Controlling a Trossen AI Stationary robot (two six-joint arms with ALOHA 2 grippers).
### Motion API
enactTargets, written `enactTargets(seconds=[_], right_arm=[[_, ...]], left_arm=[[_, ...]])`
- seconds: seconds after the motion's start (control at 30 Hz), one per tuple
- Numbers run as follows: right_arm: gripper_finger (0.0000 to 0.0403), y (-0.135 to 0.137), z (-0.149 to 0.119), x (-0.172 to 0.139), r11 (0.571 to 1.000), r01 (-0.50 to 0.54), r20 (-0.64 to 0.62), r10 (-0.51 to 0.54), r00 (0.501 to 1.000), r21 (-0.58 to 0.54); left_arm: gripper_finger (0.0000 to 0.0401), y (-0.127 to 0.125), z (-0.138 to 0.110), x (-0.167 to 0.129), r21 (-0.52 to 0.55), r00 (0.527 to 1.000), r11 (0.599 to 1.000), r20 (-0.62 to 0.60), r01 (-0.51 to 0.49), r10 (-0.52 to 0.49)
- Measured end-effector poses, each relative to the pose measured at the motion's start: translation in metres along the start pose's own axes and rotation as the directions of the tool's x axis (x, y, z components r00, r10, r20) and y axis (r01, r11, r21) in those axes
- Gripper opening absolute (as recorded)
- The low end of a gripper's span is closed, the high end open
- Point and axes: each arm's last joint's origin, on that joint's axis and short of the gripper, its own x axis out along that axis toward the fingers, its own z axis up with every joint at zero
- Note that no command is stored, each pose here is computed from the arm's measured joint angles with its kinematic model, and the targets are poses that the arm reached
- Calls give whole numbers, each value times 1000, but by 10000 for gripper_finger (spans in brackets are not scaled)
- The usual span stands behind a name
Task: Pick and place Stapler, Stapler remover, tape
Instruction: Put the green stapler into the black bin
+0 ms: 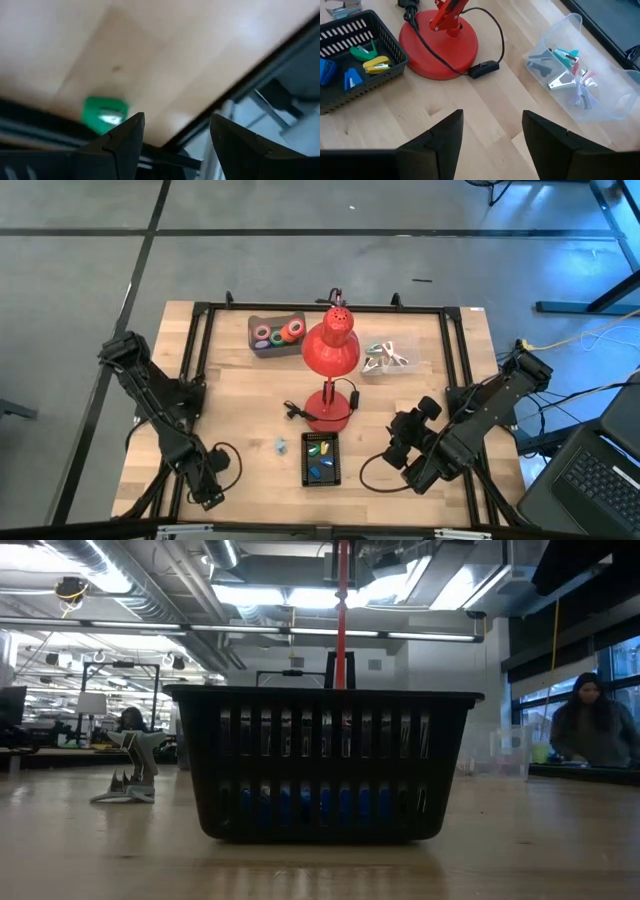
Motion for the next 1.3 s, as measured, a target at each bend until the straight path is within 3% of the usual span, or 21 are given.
enactTargets(seconds=[0.13, 0.4, 0.73, 1.17, 1.3], right_arm=[[205, 0, 0, 0, 1000, 3, 12, -3, 1000, -3], [205, 0, 1, 0, 1000, 6, 25, -6, 1000, -4], [205, 0, 1, 0, 1000, 7, 30, -7, 1000, -4], [205, 0, 1, 0, 1000, 7, 30, -7, 1000, -4], [205, 0, 1, 0, 1000, 7, 30, -7, 1000, -4]], left_arm=[[216, 9, -7, 2, -53, 996, 995, 4, -84, 84], [216, 16, -20, 6, -125, 990, 982, 9, -140, 142], [216, 17, -21, 23, -73, 978, 976, 18, -206, 208], [216, 20, -20, 23, -97, 970, 966, 27, -238, 241], [199, 21, -20, 24, -112, 966, 961, 17, -253, 257]])
